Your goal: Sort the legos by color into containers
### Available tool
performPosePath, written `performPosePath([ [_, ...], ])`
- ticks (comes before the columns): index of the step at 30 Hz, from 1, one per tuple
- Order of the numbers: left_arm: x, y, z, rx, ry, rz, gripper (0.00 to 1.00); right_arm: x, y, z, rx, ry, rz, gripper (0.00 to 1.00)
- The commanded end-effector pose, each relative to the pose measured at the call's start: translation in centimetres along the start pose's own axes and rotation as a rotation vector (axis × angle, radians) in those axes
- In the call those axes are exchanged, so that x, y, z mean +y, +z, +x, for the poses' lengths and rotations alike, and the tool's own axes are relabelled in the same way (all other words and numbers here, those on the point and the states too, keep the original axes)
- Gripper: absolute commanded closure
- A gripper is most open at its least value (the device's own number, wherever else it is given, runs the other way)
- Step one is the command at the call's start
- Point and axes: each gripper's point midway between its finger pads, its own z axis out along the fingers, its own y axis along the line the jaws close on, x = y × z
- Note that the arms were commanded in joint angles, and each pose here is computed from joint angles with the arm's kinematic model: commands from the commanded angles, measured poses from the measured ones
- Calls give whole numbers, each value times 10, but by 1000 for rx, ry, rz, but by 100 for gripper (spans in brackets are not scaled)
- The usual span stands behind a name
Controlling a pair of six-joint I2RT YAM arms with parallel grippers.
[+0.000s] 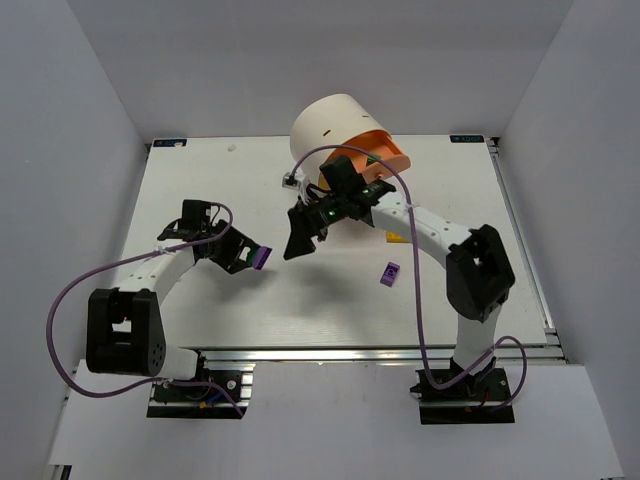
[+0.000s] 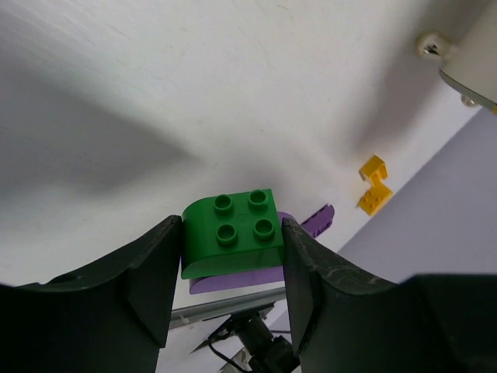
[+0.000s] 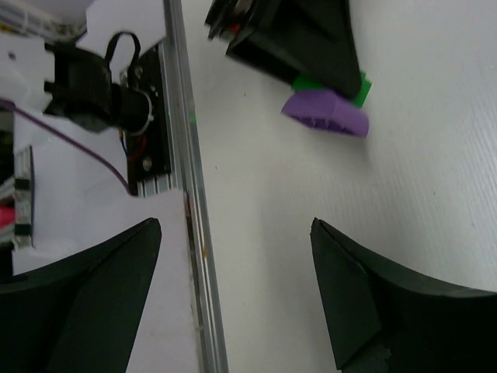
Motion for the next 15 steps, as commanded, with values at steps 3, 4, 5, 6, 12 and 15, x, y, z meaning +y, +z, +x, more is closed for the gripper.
performPosePath([
  [3,-42,-21,4,7,103,198,100,5,16,-30,-42,178,-42,16],
  [4,-48,-24,3,5,110,216,100,3,21,-28,-36,217,-37,16],
  [5,-51,-25,3,2,111,221,100,1,23,-26,-34,231,-37,16],
  [6,-53,-27,3,3,116,228,100,-3,23,-25,-34,248,-20,16],
  [12,-64,-33,3,10,119,267,100,-11,32,-19,-38,310,1,14],
  [15,-63,-32,5,19,117,265,100,-20,39,-18,-39,338,21,11],
])
